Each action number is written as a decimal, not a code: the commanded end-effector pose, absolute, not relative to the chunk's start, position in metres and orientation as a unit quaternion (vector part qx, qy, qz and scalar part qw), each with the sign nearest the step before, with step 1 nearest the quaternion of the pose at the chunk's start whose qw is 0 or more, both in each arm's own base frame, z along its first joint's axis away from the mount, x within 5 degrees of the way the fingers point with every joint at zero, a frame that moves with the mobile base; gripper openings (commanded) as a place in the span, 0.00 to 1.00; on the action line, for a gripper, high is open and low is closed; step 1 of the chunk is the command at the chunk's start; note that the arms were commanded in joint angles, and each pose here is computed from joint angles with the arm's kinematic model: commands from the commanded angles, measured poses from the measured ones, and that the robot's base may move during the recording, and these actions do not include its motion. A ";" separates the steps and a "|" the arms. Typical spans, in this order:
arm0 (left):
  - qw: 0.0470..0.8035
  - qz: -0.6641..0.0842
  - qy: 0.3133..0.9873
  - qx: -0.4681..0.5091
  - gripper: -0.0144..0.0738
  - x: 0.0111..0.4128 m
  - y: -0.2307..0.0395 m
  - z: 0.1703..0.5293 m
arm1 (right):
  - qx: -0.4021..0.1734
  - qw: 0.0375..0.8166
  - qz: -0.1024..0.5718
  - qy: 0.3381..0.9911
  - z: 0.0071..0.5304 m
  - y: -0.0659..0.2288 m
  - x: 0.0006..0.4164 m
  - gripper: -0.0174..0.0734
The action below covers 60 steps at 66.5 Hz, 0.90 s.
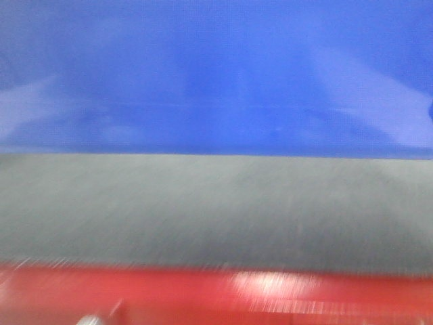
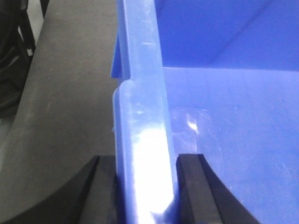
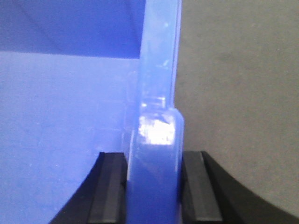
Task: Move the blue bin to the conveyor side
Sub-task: 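Carry the bin with both grippers while the base drives to the conveyor, then lower the bin with both grippers onto the dark conveyor belt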
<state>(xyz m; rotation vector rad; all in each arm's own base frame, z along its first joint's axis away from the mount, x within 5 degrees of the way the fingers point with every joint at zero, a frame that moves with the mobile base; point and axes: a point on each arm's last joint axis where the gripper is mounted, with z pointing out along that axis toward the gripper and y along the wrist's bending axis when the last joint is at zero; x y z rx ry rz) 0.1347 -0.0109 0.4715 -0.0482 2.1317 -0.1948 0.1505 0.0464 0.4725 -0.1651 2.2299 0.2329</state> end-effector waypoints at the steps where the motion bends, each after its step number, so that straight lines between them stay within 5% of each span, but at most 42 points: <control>1: 0.535 -0.042 0.844 -0.016 0.14 0.133 -0.005 0.485 | -0.063 0.489 0.051 0.868 0.485 0.036 0.149 0.10; 60: 0.535 -0.042 0.844 -0.016 0.14 0.133 -0.005 0.485 | -0.063 0.489 0.051 0.868 0.485 0.036 0.149 0.10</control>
